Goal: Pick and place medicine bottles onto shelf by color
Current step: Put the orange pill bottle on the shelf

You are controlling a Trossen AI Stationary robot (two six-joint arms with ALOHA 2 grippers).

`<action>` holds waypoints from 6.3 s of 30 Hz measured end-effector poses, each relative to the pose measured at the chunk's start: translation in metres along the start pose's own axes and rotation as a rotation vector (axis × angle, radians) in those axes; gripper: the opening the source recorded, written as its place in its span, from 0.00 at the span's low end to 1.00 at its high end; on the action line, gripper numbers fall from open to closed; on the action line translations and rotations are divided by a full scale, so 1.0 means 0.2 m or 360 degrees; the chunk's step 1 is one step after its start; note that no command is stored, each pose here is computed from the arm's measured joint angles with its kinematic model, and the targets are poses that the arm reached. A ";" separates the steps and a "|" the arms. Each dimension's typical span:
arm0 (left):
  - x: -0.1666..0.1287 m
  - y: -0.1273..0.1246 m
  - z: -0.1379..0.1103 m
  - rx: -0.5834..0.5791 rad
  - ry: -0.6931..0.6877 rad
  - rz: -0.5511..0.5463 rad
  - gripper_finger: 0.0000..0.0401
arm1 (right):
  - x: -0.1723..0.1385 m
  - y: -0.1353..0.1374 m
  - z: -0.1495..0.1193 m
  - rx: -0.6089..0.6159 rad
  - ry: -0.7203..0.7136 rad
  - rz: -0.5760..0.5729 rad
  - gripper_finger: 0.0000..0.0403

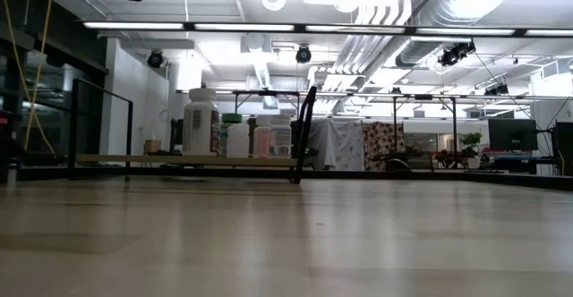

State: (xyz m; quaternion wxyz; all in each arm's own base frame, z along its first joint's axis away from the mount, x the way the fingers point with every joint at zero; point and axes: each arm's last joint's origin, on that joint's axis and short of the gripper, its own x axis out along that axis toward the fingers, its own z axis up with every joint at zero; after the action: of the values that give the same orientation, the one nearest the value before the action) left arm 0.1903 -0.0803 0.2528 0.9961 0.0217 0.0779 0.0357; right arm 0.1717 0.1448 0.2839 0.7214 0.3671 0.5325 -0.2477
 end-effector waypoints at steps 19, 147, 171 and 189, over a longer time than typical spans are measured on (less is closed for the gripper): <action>0.00 0.00 0.00 0.0054 0.0006 -0.0006 1.00 | 0.29 0.10 -0.32 0.0270 0.0210 -0.0362 0.63; 0.00 0.00 0.00 0.0052 0.0005 0.0040 1.00 | 0.43 0.27 -0.39 -0.0093 0.0699 -0.0080 0.82; 0.00 0.00 0.00 0.0041 0.0009 0.0040 1.00 | 0.52 0.57 -0.74 -0.1260 0.0677 -0.0726 0.82; 0.00 0.00 0.00 0.0052 0.0010 0.0035 1.00 | 0.68 0.49 -0.79 -0.1440 0.0827 -0.0636 0.82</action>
State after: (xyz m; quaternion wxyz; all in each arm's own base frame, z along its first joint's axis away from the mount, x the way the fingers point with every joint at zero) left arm 0.1900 -0.0796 0.2520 0.9949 0.0388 0.0812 0.0454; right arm 0.1948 0.3332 0.1545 0.5911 -0.0383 0.8052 -0.0278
